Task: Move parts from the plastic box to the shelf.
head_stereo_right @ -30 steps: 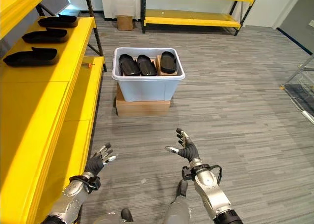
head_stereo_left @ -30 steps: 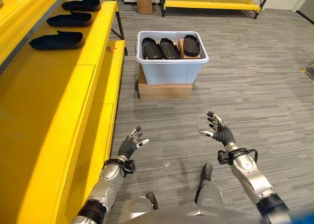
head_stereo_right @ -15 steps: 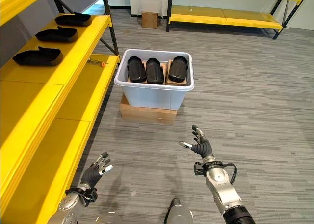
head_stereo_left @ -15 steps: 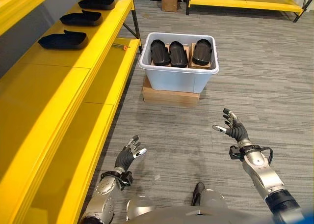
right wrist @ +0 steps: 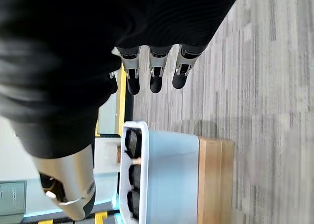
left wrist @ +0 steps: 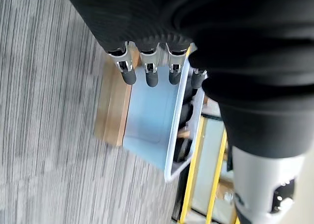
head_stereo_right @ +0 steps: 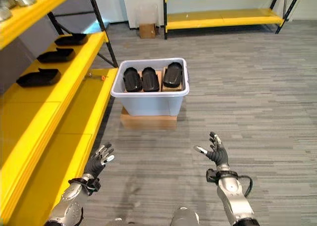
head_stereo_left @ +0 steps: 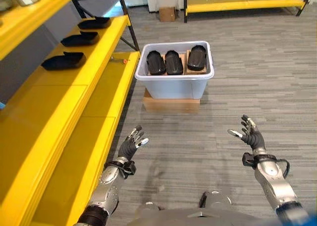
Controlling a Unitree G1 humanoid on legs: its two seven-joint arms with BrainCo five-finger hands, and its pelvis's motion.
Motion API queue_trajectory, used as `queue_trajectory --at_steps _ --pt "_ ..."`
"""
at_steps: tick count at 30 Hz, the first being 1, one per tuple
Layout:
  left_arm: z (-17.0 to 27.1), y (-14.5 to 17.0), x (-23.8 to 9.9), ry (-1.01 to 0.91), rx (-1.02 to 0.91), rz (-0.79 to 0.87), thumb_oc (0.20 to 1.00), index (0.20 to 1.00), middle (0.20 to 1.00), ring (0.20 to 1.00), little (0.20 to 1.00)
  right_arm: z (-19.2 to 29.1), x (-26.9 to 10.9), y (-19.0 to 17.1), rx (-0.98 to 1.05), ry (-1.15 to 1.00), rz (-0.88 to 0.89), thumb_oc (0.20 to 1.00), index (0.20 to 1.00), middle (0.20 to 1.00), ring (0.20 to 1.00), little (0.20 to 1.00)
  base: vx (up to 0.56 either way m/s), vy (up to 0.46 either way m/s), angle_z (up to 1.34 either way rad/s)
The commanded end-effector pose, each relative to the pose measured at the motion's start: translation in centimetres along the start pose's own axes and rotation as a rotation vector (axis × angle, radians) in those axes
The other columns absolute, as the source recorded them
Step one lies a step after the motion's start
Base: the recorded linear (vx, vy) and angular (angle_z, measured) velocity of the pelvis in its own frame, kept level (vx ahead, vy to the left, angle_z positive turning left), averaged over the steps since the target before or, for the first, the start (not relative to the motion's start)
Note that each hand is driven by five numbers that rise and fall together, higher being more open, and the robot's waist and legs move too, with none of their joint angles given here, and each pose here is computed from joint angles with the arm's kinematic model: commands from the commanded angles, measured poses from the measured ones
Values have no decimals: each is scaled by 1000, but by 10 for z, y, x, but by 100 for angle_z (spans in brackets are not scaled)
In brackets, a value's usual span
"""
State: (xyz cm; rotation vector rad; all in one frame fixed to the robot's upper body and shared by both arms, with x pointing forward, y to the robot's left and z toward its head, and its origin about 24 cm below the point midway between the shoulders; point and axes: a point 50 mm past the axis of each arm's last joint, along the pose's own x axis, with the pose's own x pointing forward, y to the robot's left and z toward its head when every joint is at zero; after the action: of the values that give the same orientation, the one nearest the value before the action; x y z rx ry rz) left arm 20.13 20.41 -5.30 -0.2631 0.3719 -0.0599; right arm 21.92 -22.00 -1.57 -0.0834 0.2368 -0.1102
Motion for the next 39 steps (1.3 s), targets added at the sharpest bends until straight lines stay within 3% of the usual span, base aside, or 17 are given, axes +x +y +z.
queue_trajectory --at_steps 1,10,20,26,39 --pt "16 0 -4 -95 14 2 1000 1000 1000 1000 1000 38 13 9 42 -187 37 1000 1000 1000 1000 1000 392 232 -49" --pt "14 12 -6 -98 59 49 1000 1000 1000 1000 1000 38 12 29 53 -159 179 1000 1000 1000 1000 1000 217 232 -57" --pt "36 -14 13 -169 163 -76 1000 1000 1000 1000 1000 57 14 45 66 -256 249 1000 1000 1000 1000 1000 89 97 -2" --pt "50 -21 19 -203 81 -105 1000 1000 1000 1000 1000 66 19 50 85 -284 281 1000 1000 1000 1000 1000 30 106 2" --pt "-3 4 -6 2 23 -100 1000 1000 1000 1000 1000 51 22 44 75 -195 196 1000 1000 1000 1000 1000 188 159 -3"
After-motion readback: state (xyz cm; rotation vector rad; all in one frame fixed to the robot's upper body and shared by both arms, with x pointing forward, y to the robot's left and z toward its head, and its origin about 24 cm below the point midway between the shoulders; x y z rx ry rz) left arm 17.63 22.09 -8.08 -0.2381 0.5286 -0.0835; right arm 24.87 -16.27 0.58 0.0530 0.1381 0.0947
